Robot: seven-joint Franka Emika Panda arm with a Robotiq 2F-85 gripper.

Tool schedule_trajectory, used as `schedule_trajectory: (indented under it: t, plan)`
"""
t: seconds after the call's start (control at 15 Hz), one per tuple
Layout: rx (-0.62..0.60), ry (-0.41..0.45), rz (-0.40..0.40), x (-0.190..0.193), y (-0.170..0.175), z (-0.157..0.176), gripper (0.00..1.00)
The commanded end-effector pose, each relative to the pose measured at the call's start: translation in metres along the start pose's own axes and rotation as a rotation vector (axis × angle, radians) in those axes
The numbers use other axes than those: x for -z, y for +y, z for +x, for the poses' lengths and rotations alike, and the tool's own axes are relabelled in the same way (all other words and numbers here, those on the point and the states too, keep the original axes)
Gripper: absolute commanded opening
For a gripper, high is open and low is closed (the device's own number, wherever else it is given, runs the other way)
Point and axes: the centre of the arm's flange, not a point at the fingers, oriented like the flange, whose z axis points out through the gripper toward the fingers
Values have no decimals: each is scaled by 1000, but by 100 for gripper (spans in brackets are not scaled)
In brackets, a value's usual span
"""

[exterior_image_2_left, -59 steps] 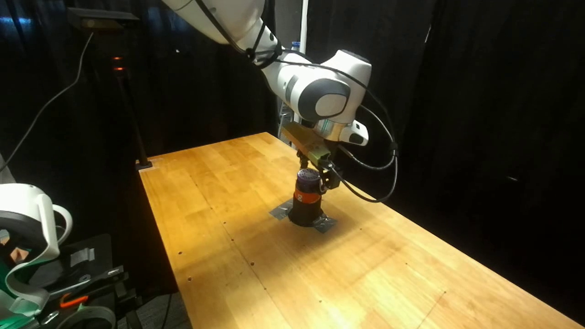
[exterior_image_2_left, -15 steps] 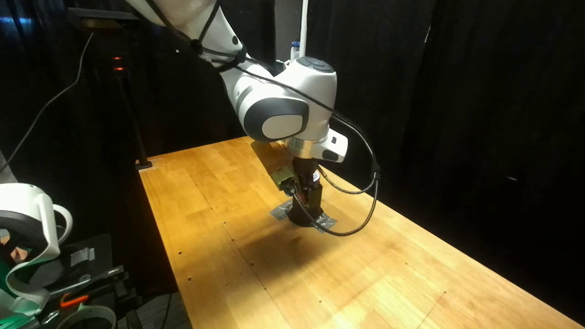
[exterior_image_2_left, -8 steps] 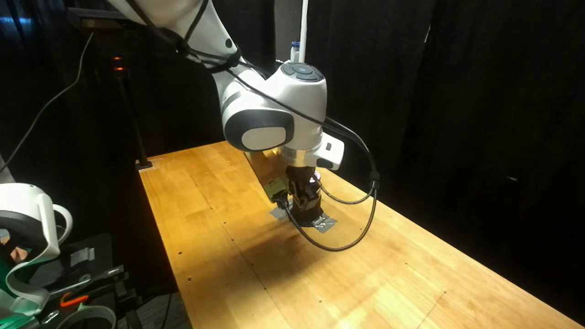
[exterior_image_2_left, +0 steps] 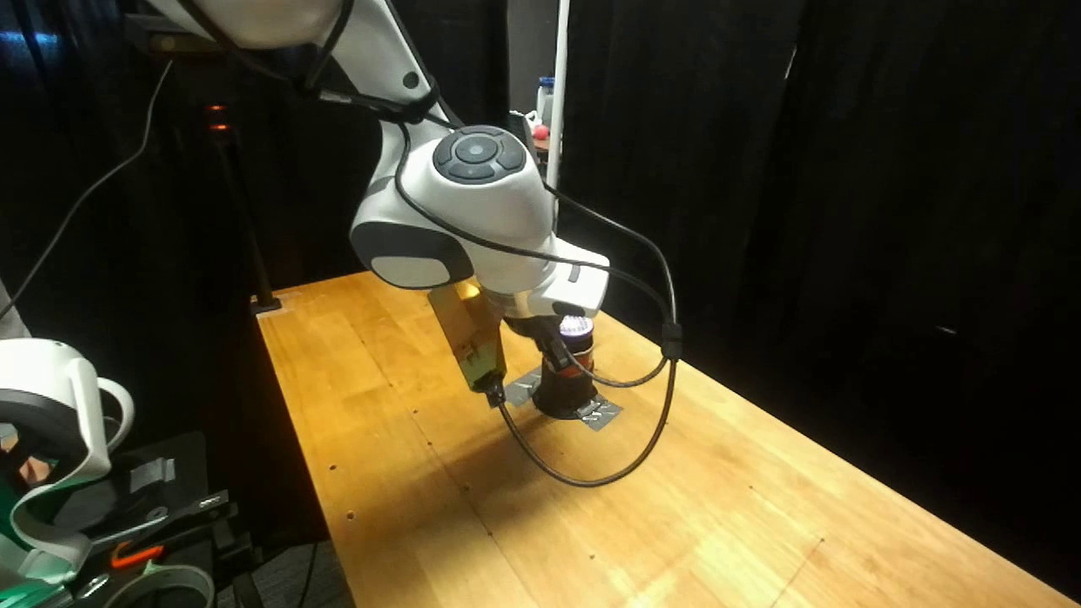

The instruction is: Put the rubber band around the jar

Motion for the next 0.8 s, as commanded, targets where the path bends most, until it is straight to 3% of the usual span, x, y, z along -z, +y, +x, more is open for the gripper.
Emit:
schedule_trajectory:
  t: [0.0, 0.4, 0.53, 0.6, 0.73]
  plan:
    - [13, 129, 32, 19, 11, -23, 9]
    - [14, 276, 60, 44, 11, -14, 10]
    - [2, 265, 78, 49, 16, -14, 36]
    - [-1, 258, 59, 51, 0, 14, 11]
    - [-14, 249, 75, 48, 11, 7, 24]
